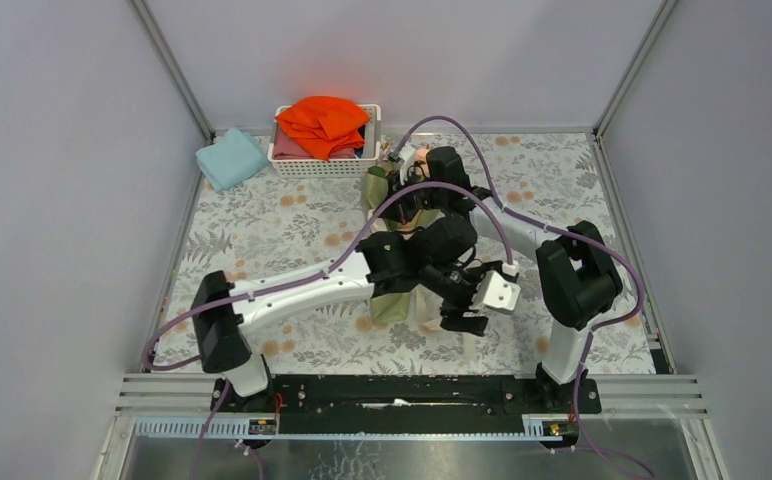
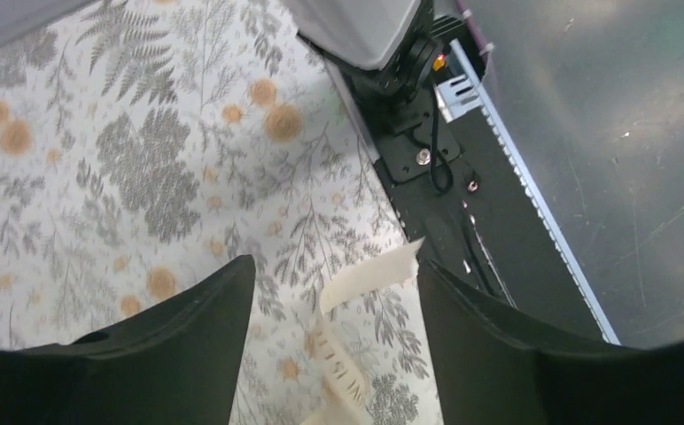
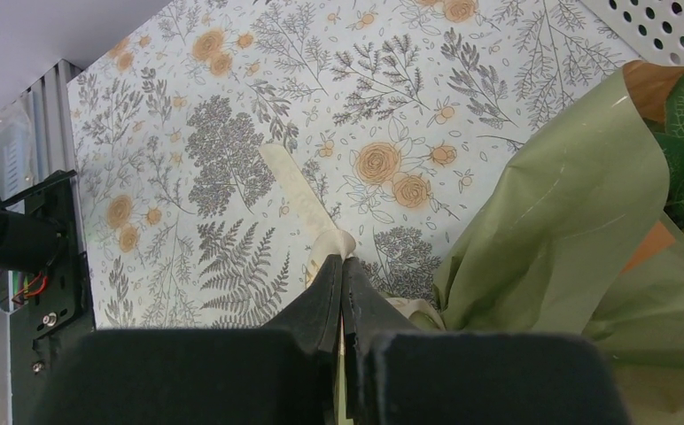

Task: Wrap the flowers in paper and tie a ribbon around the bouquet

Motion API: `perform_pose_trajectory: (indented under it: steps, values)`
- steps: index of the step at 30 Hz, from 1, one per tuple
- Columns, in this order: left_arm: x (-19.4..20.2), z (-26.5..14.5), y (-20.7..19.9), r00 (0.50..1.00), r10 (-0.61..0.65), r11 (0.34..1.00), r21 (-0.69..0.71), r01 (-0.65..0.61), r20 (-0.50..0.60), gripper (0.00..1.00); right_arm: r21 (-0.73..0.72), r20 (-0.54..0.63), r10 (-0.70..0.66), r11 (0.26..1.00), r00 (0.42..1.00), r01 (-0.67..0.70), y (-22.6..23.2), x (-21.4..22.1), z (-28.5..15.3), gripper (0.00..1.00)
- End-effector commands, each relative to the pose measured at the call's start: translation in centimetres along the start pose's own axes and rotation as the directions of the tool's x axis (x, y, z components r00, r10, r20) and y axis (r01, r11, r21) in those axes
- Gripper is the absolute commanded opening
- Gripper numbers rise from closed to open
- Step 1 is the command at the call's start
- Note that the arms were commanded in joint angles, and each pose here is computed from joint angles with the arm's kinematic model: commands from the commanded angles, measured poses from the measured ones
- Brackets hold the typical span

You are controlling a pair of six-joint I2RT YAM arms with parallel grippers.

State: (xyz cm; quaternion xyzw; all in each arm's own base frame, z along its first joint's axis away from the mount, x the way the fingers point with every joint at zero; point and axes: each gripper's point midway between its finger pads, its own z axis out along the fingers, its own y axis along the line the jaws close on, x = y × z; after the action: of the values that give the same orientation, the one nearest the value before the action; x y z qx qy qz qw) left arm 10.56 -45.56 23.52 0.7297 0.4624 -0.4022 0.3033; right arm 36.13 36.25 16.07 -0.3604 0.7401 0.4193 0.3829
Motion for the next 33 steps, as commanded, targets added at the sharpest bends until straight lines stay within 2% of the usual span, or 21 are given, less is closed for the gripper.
perform_pose_trajectory:
  steps: [1,3,5,8,9,11,13,15,16,17,18,20,23,27,28,30,33]
  values:
    - [-1.7,-5.3,2.8,0.99,0.143,0.971,-0.195,-0.138,0.009,0.76,-0.048,0.023,-0.043,0.998,0.999,0.045,1.0,-1.3,-0.1,0.0]
    - [-1.2,-9.3,4.4,0.997,0.065,0.961,-0.271,-0.055,0.03,0.77,-0.048,0.022,-0.073,0.996,0.997,0.074,0.9,-1.3,-0.1,0.0]
    - [-0.4,-14.4,6.1,0.993,-0.062,0.935,-0.342,0.092,0.096,0.77,-0.055,0.023,-0.086,0.995,0.996,0.087,1.1,-1.3,-0.3,0.0]
    - [4.0,-21.7,7.6,0.951,-0.24,0.844,-0.442,0.304,0.195,0.74,-0.076,0.027,-0.132,0.988,0.991,0.134,1.4,-1.3,-0.4,0.0]
    - [5.8,-23.1,7.1,0.942,-0.265,0.825,-0.457,0.333,0.207,0.7,-0.09,0.03,-0.153,0.984,0.988,0.155,1.6,-1.3,-0.5,0.0]
    - [10.4,-24.8,5.6,0.945,-0.272,0.811,-0.485,0.327,0.183,0.57,-0.114,0.039,-0.204,0.972,0.978,0.207,1.9,-1.3,-0.6,0.0]
    - [15.0,-24.7,2.6,0.97,-0.23,0.85,-0.468,0.241,0.081,0.48,-0.165,0.047,-0.27,0.947,0.962,0.274,2.7,-1.1,-0.8,0.0]
    - [18.1,-23.5,0.6,0.989,-0.149,0.894,-0.428,0.133,-0.004,0.49,-0.207,0.067,-0.346,0.913,0.936,0.352,3.5,-0.8,-1.2,0.0]
    - [18.5,-23.4,1.0,0.993,-0.118,0.892,-0.44,0.105,-0.001,0.54,-0.218,0.077,-0.38,0.896,0.922,0.387,3.7,-0.7,-1.4,0.0]
    - [18.7,-23.3,1.8,0.993,-0.117,0.882,-0.456,0.118,0.031,0.65,-0.224,0.086,-0.408,0.881,0.909,0.417,3.7,-0.6,-1.5,0.0]
    - [18.6,-23.3,3.2,0.991,-0.112,0.869,-0.478,0.132,0.069,0.72,-0.224,0.091,-0.431,0.87,0.898,0.44,3.8,-0.5,-1.5,0.0]
    - [18.6,-23.2,5.5,0.973,-0.154,0.853,-0.474,0.218,0.17,0.8,-0.22,0.084,-0.464,0.855,0.882,0.47,3.5,-0.2,-1.4,0.0]
    - [20.3,-23.2,7.6,0.955,-0.172,0.862,-0.432,0.265,0.242,0.84,-0.225,0.067,-0.508,0.831,0.859,0.509,3.3,0.1,-1.5,0.0]
    - [23.3,-22.3,9.1,0.973,-0.106,0.877,-0.443,0.188,0.204,0.86,-0.219,0.069,-0.528,0.82,0.846,0.529,3.2,0.0,-1.5,0.0]
    - [23.5,-22.1,9.5,0.975,-0.089,0.881,-0.441,0.173,0.203,0.86,-0.216,0.072,-0.531,0.818,0.844,0.533,3.2,-0.2,-1.4,0.0]
    - [23.6,-21.9,10.5,0.958,-0.14,0.864,-0.441,0.242,0.251,0.83,-0.213,0.078,-0.535,0.816,0.841,0.538,3.2,-0.5,-1.2,0.0]
    - [23.0,-22.3,12.1,0.949,-0.123,0.851,-0.461,0.251,0.29,0.82,-0.19,0.096,-0.541,0.814,0.836,0.549,3.1,-1.3,-1.2,0.0]
